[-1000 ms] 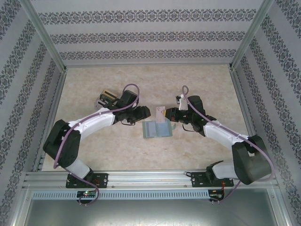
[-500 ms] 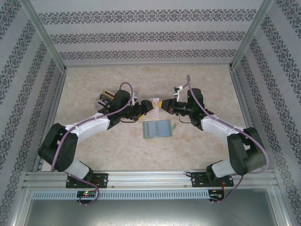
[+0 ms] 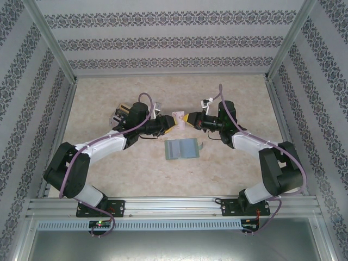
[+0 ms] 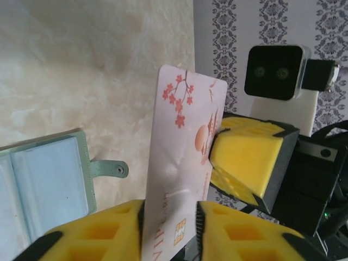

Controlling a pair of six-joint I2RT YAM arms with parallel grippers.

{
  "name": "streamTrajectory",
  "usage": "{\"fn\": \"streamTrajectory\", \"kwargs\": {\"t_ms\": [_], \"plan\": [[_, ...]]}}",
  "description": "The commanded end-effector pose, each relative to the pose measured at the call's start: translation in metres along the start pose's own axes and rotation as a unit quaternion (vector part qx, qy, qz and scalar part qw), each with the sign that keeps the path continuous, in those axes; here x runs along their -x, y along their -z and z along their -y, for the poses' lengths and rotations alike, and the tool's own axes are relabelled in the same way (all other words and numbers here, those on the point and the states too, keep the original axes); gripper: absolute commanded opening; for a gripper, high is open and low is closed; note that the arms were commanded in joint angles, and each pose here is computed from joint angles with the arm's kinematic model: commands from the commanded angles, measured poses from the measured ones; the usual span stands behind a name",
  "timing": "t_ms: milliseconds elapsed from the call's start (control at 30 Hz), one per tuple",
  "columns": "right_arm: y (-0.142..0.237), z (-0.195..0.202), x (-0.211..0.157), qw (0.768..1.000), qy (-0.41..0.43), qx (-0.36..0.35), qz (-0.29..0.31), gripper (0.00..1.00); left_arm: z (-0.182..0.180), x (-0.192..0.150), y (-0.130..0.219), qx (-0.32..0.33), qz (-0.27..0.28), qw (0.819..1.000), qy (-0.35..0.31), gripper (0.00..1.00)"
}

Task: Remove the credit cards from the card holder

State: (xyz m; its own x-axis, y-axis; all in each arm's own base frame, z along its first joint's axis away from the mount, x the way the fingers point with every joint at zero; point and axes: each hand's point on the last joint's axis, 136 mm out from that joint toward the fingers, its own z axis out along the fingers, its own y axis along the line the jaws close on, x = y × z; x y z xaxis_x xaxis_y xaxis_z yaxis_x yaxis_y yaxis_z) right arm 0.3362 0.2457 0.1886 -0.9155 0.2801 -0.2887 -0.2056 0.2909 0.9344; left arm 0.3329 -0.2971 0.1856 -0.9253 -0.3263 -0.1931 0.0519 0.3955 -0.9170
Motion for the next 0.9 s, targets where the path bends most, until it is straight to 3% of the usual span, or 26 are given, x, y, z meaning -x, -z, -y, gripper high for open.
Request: {"fn": "streamTrajectory", "kwargs": {"t_ms": [0, 133, 200, 333, 467, 567, 733, 867], "plan": [[-0.002, -0.005, 0.005, 1.0, 0.014, 0.012, -0.002, 0.0, 0.016, 0.004, 0.003, -0.034, 0.0, 0.999, -0.019, 0.25], [-0.004, 0.005, 0.002, 1.0, 0.015, 0.0, -0.006, 0.04, 0.007, 0.003, 0.005, -0.012, 0.004, 1.0, -0.021, 0.0], [-0.003, 0.012, 0.0, 1.0, 0.014, -0.015, -0.01, 0.12, -0.001, 0.004, 0.007, 0.011, 0.009, 1.0, -0.024, 0.0], [0.0, 0.033, -0.005, 0.998, 0.012, -0.063, -0.01, 0.45, -0.023, 0.003, 0.017, 0.074, 0.021, 0.997, -0.028, 0.0], [0.005, 0.049, -0.012, 0.994, 0.022, -0.105, -0.014, 0.65, -0.045, 0.005, 0.04, 0.165, 0.042, 0.985, -0.034, 0.0], [0.009, 0.06, -0.018, 0.989, 0.042, -0.14, -0.015, 0.76, -0.067, 0.008, 0.075, 0.276, 0.069, 0.958, -0.043, 0.0], [0.007, 0.075, -0.031, 0.972, 0.091, -0.214, -0.029, 0.85, -0.092, 0.018, 0.155, 0.456, 0.138, 0.878, -0.05, 0.0], [-0.002, 0.075, -0.043, 0.958, 0.143, -0.245, -0.049, 0.92, -0.094, 0.022, 0.198, 0.536, 0.173, 0.825, -0.047, 0.0]]}}
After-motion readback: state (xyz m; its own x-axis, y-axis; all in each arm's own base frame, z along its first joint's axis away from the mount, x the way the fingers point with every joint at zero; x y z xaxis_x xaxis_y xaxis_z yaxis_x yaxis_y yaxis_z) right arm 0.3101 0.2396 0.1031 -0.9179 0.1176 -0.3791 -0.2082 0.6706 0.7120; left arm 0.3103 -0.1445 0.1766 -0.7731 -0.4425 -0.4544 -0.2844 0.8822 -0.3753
